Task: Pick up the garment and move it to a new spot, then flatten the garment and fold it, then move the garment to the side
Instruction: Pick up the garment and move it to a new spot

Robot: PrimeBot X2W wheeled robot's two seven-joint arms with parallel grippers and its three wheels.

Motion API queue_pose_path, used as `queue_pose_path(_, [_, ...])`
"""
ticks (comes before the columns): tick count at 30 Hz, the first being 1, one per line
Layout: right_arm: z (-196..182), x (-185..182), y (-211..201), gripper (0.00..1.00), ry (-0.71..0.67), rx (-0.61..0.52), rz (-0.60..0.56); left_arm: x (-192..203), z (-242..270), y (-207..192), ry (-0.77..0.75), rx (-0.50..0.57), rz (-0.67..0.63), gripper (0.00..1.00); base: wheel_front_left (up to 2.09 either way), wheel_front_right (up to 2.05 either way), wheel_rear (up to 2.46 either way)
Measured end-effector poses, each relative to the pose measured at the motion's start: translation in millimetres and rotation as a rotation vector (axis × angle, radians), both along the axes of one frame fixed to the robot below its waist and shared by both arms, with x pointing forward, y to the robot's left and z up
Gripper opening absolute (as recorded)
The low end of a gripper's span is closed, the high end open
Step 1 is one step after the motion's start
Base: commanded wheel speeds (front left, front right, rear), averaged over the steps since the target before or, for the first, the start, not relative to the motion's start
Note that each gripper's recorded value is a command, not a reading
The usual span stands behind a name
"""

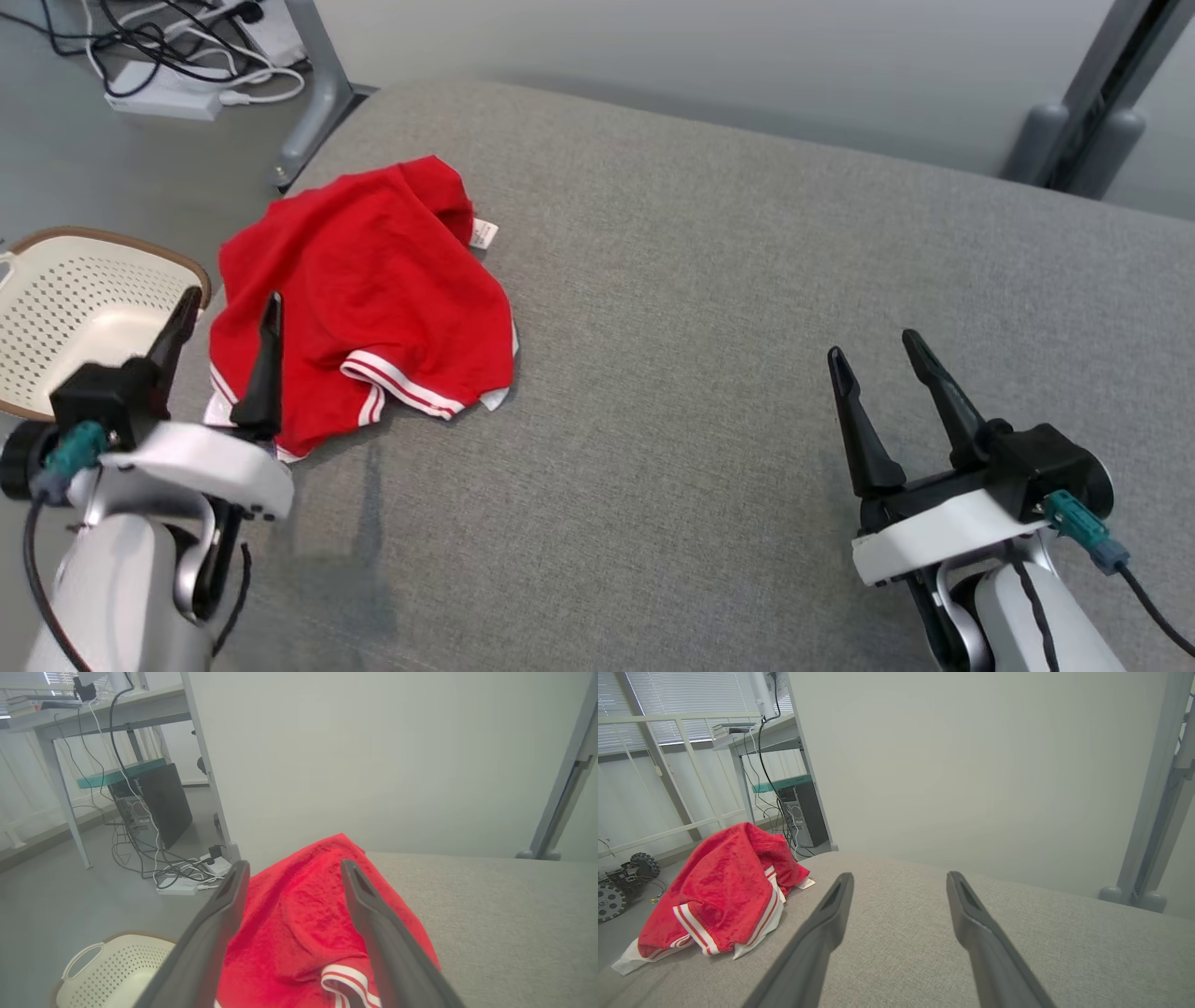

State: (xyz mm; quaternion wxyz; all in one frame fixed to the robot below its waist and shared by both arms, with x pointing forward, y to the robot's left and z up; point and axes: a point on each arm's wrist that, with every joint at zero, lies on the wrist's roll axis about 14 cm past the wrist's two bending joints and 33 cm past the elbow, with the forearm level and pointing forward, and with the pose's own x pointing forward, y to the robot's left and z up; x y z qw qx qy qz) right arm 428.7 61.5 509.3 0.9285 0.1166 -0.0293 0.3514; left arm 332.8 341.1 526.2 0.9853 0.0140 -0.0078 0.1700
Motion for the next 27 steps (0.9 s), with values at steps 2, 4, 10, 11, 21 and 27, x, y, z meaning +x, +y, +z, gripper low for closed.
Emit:
queue_pose_path(2, [-6.7, 8.1, -4.9, 1.00, 0.003, -0.010, -0.010, 18.1, -9.1, 5.2, 0.073, -0.014, -0.017, 1.00, 0.00, 0.00, 0.00])
queue_pose_path(4, [-12.9, 16.1, -9.9, 1.00, 0.006, -0.016, -0.021, 37.5, -18.6, 8.6, 0.123, -0.092, -0.019, 1.00, 0.00, 0.00, 0.00])
queue_pose_path(10, [-36.0, 32.8, -27.6, 1.00, 0.037, -0.046, -0.055, 85.1, -39.2, 17.0, 0.301, -0.079, -0.062, 1.00, 0.00, 0.00, 0.00])
queue_pose_path(11, [-39.5, 34.5, -30.8, 1.00, 0.043, -0.049, -0.063, 90.1, -45.0, 18.8, 0.330, -0.083, -0.061, 1.00, 0.00, 0.00, 0.00])
queue_pose_path(21, [-67.5, 46.9, -59.5, 1.00, 0.088, -0.083, -0.122, 125.7, -108.3, 22.1, 0.601, -0.107, -0.068, 1.00, 0.00, 0.00, 0.00])
queue_pose_path(27, [-77.9, 48.1, -61.6, 1.00, 0.107, -0.097, -0.121, 129.7, -129.8, 23.0, 0.703, -0.133, -0.058, 1.00, 0.00, 0.00, 0.00])
